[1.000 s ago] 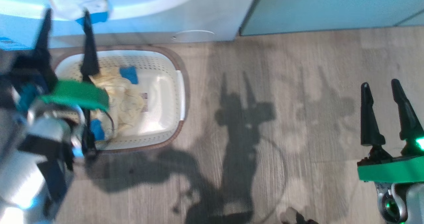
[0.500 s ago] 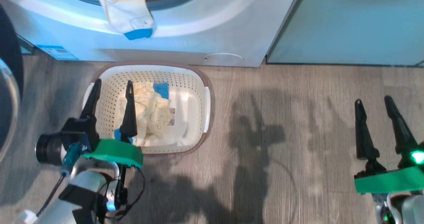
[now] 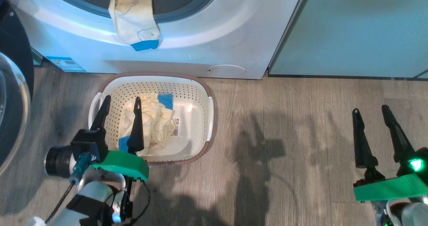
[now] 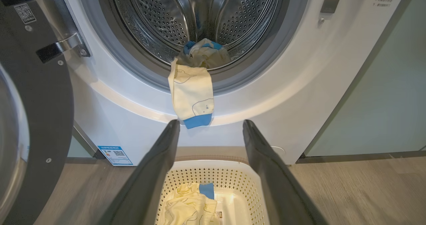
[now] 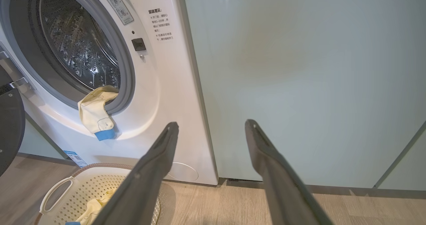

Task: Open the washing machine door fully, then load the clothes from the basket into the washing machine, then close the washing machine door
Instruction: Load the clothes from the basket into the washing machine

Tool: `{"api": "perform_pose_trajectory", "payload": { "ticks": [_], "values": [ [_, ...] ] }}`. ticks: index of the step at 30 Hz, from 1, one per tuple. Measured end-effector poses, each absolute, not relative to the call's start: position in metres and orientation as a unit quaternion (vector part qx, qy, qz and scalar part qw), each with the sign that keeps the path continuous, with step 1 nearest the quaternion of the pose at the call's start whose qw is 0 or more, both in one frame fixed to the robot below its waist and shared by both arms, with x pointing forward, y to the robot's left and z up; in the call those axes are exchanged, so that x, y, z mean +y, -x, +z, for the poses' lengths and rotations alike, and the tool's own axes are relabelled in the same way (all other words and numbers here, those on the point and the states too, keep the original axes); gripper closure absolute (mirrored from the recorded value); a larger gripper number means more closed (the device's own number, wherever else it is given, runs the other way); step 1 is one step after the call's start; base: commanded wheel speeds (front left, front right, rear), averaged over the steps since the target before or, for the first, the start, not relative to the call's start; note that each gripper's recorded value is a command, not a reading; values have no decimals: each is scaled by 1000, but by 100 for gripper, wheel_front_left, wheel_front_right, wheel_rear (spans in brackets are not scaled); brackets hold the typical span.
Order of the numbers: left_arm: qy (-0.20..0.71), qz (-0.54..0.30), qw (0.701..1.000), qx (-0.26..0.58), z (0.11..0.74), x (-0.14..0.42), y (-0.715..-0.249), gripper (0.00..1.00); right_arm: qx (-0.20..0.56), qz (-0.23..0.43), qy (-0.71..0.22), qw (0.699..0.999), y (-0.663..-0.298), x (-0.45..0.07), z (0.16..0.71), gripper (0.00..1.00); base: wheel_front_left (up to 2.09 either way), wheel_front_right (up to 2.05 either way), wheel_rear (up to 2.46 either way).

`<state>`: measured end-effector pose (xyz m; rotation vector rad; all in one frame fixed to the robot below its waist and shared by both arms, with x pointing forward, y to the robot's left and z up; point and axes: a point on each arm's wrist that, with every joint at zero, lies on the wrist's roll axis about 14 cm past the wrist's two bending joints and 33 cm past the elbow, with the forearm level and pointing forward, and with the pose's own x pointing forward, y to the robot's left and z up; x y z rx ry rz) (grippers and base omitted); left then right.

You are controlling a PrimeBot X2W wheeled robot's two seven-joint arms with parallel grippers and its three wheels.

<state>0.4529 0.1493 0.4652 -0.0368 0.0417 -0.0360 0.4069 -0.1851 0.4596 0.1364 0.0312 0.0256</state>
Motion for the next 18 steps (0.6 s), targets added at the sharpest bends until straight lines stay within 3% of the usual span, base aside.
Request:
{"api": "perform_pose_trajectory", "payload": {
  "ticks": [18],
  "values": [
    [32, -29, 998, 54, 442, 141, -463, 0, 35, 8, -71, 997, -406, -187, 446, 0, 0, 0, 0]
  ]
}}
